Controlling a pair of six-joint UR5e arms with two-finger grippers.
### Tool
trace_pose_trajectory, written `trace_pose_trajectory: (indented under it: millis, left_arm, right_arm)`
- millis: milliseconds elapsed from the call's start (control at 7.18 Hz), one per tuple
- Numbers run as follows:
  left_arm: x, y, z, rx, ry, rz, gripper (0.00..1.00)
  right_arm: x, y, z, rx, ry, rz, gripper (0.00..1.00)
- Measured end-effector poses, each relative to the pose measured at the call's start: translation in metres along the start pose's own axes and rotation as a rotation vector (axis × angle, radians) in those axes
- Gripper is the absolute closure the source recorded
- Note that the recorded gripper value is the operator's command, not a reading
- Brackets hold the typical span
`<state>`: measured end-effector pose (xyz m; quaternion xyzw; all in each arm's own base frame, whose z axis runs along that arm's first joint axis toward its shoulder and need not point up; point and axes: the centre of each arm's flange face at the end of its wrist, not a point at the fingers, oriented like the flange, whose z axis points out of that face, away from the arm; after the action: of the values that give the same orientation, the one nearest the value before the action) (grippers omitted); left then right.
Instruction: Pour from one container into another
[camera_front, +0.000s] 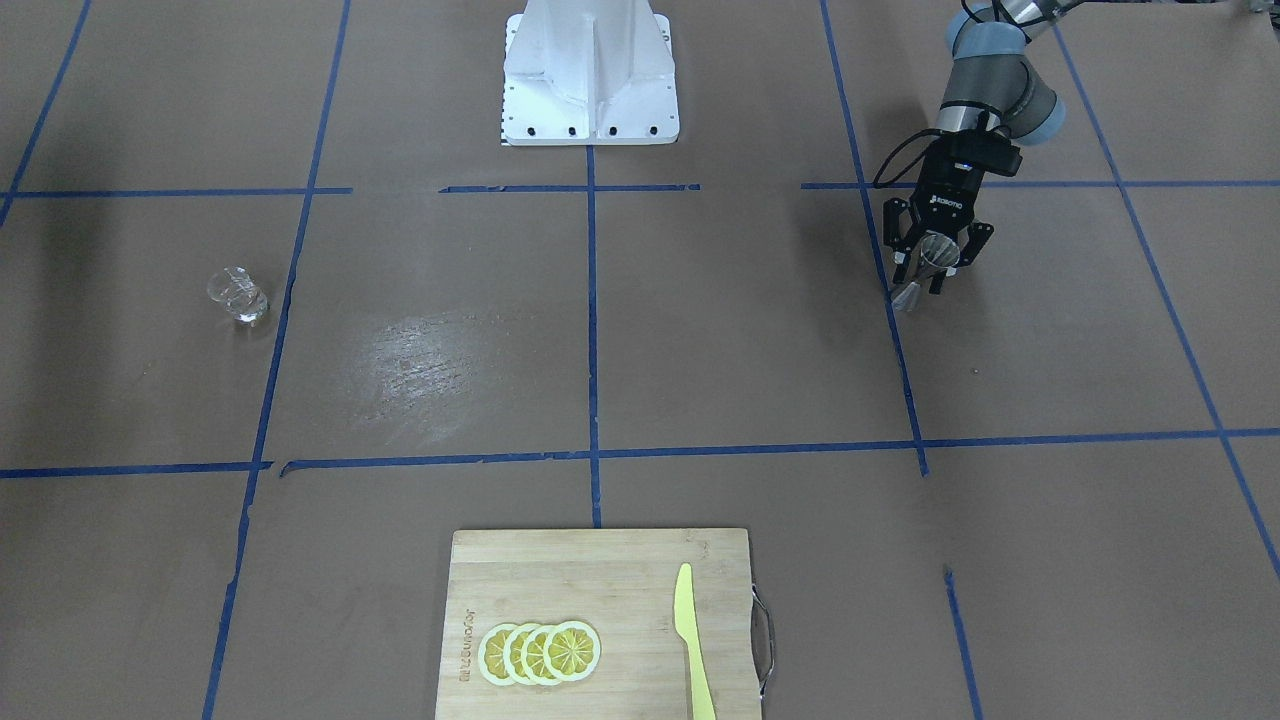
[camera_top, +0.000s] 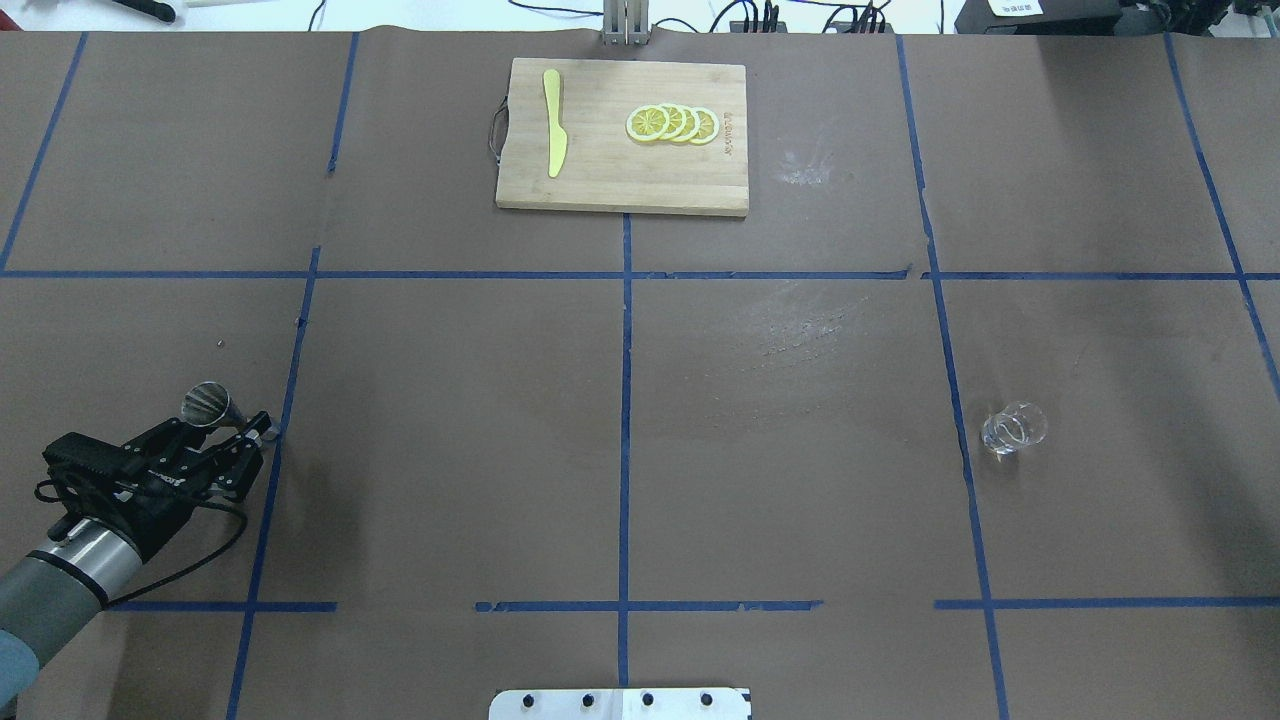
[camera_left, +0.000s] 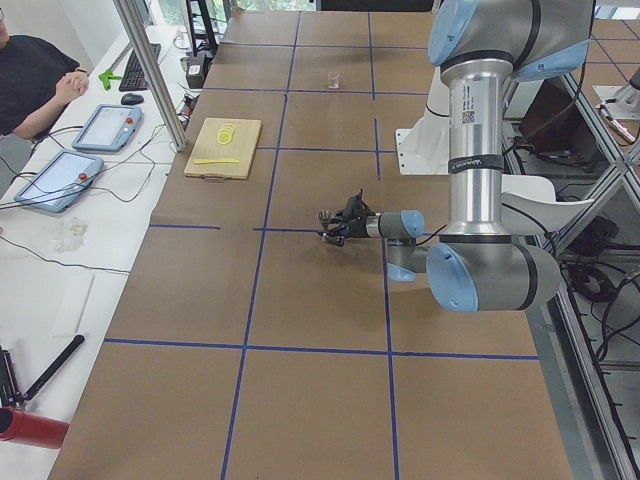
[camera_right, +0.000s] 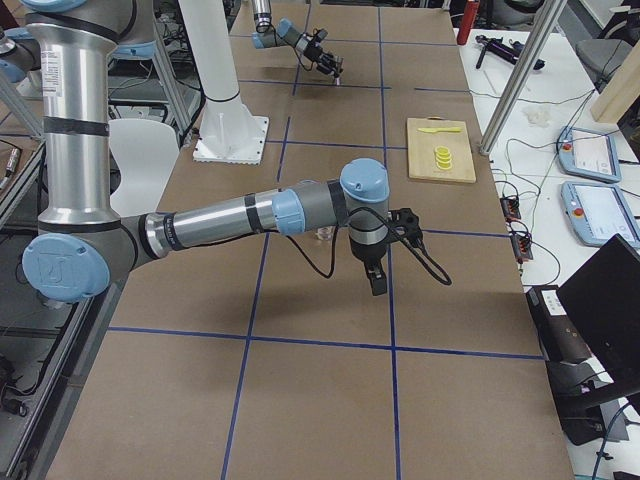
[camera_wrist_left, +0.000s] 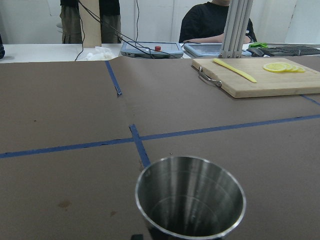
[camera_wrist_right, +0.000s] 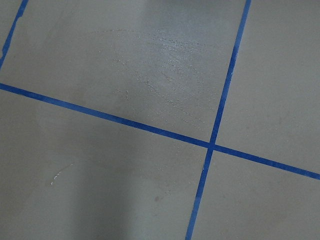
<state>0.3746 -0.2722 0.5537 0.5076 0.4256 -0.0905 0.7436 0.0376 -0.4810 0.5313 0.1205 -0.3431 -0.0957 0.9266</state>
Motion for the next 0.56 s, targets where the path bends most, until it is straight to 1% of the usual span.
trace_pose_trajectory:
  millis: [139,279,418,557]
  left_arm:
    - [-0.0001,0.0001,-0.0001,0.0,0.0,-0.001,0.46]
    - [-0.0002,0.0003,-0.0003,0.0,0.002,-0.003,0.53]
    - [-0.0004,0.0004,-0.0006,0.0,0.002,-0.009,0.83]
    - [-0.0004,0.0007,-0.0008,0.0,0.002,-0.016,1.0]
  right_arm:
    - [0.0002,0.0006,0.0003,-0.001,0.0,0.0,0.0]
    - [0.0005,0.0012,0.0007,-0.002,0.0,0.001,0.0]
    - [0.0007,0.0016,0.0006,-0.002,0.0,0.001,0.0]
    - [0.0007,0.0018,0.0001,-0.001,0.0,0.001,0.0]
